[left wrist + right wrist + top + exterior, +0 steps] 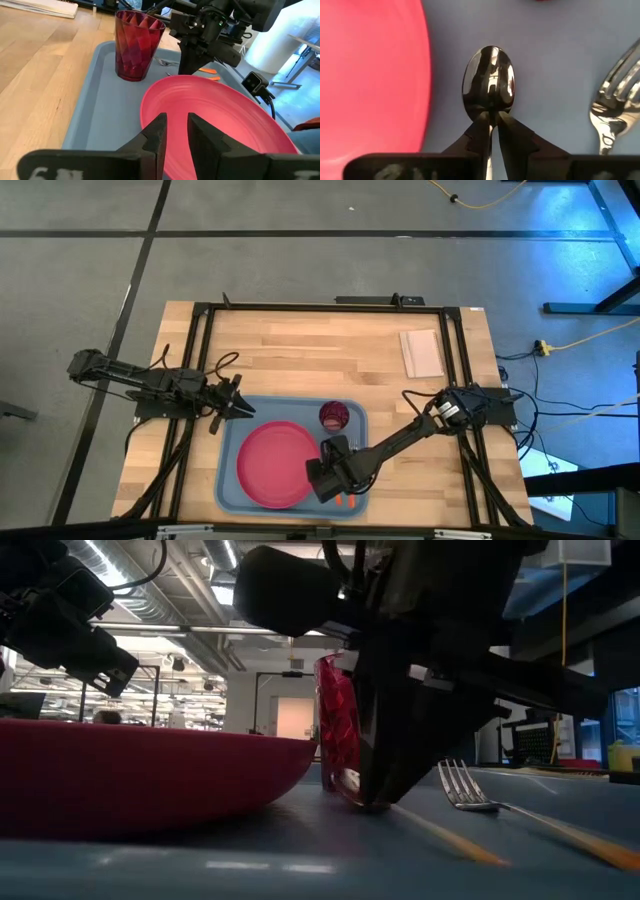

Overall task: Pick and place plate/cup/fork/spoon on tray
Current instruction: Put the orange spoon on the blue serving tray to the left of the orange fork

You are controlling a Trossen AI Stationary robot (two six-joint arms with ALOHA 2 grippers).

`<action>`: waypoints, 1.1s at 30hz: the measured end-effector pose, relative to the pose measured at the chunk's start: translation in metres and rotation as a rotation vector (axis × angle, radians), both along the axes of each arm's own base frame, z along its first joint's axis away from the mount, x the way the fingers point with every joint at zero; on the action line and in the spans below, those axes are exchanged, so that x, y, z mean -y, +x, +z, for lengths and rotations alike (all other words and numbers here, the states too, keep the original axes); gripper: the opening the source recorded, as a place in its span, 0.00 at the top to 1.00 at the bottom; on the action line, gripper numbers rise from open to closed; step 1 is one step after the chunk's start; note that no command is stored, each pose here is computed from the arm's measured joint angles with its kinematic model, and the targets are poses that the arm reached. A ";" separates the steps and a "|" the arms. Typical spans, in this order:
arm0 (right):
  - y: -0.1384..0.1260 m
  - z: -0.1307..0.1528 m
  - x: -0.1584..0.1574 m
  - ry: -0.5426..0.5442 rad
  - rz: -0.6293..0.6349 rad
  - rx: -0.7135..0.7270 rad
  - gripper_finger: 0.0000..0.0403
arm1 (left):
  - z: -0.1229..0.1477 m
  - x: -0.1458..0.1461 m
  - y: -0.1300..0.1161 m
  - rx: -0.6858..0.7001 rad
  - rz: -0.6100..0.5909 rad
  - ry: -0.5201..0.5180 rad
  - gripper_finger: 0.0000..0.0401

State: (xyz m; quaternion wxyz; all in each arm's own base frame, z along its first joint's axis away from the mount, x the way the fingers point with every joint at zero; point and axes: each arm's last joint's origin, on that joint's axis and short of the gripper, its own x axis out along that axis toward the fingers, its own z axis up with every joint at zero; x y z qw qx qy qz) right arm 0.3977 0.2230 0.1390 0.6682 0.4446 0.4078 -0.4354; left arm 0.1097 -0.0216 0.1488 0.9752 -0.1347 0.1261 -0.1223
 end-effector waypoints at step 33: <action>-0.011 0.013 -0.006 -0.029 -0.129 -0.032 0.89 | 0.000 0.000 0.000 0.000 0.000 0.000 0.83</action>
